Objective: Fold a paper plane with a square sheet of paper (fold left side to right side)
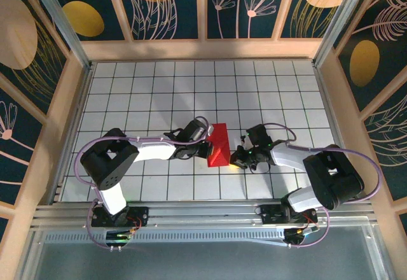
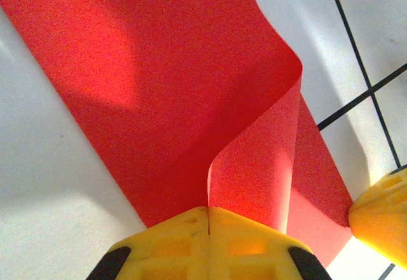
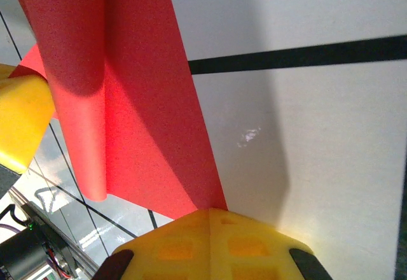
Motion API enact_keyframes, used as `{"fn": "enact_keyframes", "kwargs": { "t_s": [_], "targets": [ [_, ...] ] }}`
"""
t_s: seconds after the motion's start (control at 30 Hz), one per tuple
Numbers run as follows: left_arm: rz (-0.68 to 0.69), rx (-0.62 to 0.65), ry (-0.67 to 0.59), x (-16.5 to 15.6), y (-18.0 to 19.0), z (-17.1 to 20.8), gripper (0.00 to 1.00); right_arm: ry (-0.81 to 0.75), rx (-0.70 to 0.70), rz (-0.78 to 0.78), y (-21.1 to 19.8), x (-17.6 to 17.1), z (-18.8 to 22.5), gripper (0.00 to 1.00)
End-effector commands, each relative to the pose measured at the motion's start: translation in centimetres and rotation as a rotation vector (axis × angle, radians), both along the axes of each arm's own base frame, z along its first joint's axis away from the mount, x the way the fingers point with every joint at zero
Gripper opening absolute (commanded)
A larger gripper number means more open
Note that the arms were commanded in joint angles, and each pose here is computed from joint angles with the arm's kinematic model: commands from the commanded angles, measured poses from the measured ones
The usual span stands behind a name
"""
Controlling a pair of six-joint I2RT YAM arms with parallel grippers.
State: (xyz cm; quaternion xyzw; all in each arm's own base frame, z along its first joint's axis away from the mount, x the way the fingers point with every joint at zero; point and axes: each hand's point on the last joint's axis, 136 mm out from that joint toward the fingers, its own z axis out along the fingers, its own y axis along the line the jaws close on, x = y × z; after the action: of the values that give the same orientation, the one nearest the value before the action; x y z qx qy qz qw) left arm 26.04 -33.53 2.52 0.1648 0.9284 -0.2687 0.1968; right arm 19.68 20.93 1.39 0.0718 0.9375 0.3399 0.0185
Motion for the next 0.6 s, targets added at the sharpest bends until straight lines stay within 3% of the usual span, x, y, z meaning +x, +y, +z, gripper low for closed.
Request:
{"fn": "enact_keyframes", "kwargs": {
  "t_s": [0.0,0.57],
  "targets": [
    [0.005,0.028,-0.015,0.76,0.20,-0.30,0.00,0.053,-0.096,-0.010,-1.39,-1.04,-1.74,0.00],
    [0.025,0.065,-0.025,1.15,0.81,-0.75,0.00,0.053,-0.096,-0.011,-1.45,-1.13,-1.81,0.00]
  ]
}}
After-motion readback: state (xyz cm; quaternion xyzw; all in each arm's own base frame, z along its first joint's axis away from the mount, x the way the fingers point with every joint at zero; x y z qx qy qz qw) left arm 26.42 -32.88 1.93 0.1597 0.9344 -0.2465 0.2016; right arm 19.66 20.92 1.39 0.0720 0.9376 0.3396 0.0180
